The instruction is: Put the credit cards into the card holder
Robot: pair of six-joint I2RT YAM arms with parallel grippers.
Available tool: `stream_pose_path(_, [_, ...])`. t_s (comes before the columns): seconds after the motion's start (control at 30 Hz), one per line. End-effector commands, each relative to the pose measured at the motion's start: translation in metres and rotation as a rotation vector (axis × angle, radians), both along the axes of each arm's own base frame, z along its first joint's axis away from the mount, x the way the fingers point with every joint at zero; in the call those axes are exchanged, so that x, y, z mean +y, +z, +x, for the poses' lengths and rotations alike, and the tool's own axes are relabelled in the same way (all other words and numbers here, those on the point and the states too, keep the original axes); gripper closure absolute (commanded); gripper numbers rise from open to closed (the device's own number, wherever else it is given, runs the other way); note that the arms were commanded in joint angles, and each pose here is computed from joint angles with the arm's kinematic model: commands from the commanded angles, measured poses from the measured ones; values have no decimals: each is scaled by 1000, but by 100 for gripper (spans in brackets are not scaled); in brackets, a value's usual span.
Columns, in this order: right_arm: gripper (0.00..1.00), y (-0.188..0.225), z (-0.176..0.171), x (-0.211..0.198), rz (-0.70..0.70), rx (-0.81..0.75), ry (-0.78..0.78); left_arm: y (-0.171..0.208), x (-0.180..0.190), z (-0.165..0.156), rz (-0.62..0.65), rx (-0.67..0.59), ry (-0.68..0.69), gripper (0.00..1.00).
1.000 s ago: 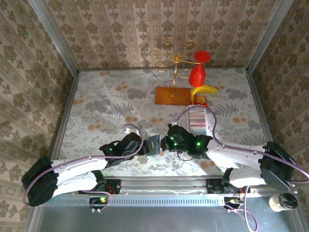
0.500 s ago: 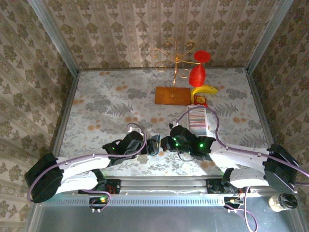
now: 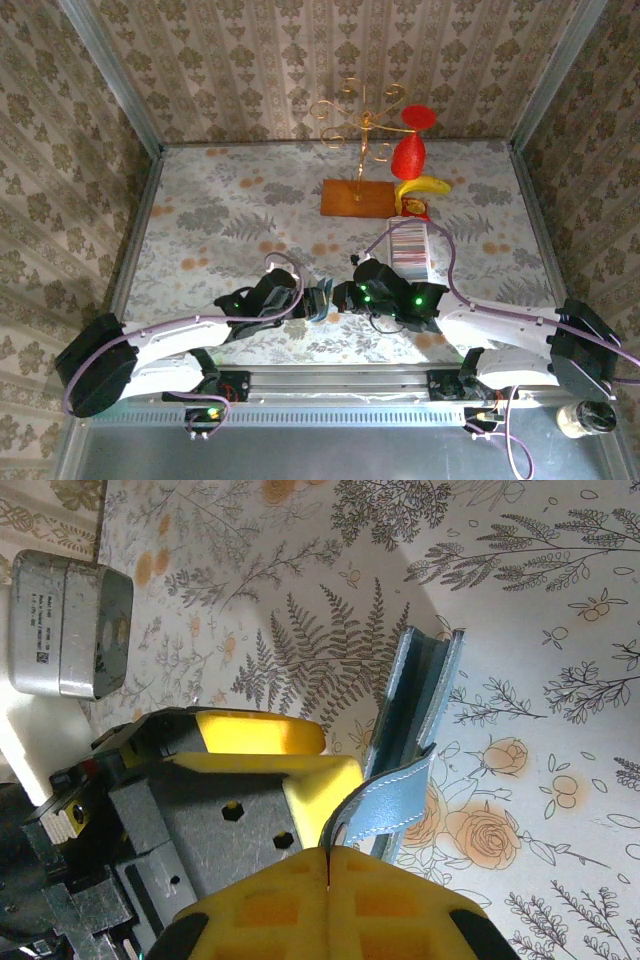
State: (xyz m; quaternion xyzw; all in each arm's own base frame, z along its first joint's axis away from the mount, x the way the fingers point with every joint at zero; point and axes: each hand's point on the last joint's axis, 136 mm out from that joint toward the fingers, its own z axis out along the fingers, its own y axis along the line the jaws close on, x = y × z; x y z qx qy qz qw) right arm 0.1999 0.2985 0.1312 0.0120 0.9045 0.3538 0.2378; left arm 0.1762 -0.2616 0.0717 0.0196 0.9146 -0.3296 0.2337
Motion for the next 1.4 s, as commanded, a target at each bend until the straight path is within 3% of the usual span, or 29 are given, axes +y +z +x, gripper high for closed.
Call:
stream_pose_path(0.0, [100, 5, -2, 0, 14, -4, -5, 2, 1, 3, -2, -1, 7, 42])
stream_pose_path(0.27, [100, 2, -2, -6, -8, -2, -17, 2, 4, 4, 7, -2, 11, 42])
stream_pose_path(0.4, [100, 2, -2, -5, -8, 0, -14, 7, 3, 5, -14, -10, 10, 35])
stream_pose_path(0.73, [100, 6, -1, -1, 1, -8, -5, 11, -10, 2, -32, -12, -47, 28])
stream_pose_path(1.1, [100, -1, -1, -12, -48, 3, -35, 5, -3, 5, -2, 5, 0, 49])
stream_pose_path(1.37, [100, -21, 1, -29, -109, 31, -80, 5, 14, 2, -11, 1, 56, 72])
